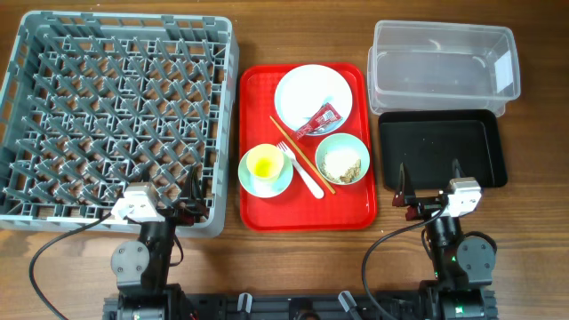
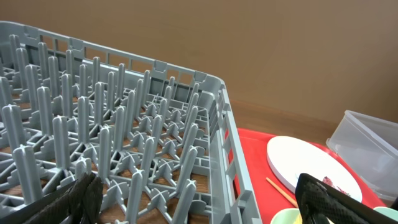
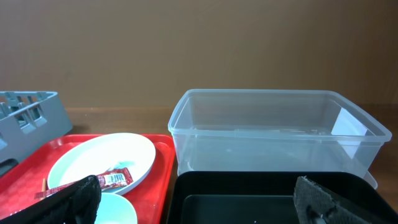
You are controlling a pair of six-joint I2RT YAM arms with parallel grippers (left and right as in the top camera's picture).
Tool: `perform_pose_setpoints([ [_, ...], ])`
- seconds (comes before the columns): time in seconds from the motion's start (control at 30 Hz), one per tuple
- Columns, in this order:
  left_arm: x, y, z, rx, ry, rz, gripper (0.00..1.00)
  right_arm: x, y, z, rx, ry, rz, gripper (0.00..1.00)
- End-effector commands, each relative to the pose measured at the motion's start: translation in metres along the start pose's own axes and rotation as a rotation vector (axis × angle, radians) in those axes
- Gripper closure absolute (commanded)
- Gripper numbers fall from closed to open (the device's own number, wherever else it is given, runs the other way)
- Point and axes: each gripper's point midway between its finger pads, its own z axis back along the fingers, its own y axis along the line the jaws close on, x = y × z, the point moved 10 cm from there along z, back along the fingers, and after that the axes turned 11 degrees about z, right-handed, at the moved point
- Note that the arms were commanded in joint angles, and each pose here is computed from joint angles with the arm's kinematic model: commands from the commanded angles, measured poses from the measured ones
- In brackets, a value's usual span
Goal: Sort waste into correct bins and load items into the dishwasher rack
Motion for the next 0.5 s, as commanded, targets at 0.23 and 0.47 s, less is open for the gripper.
perform_pose_setpoints([
  [0.23, -0.0021, 0.0004, -0.0002, 0.000, 0.003, -0.016, 0.00, -0.0004, -0.0001, -0.0003, 0.000, 0.001, 0.011, 0.00],
  [0.47, -0.0021, 0.0004, -0.0002, 0.000, 0.003, -0.016, 0.00, -0.0004, -0.0001, -0.0003, 0.000, 0.001, 0.011, 0.00],
])
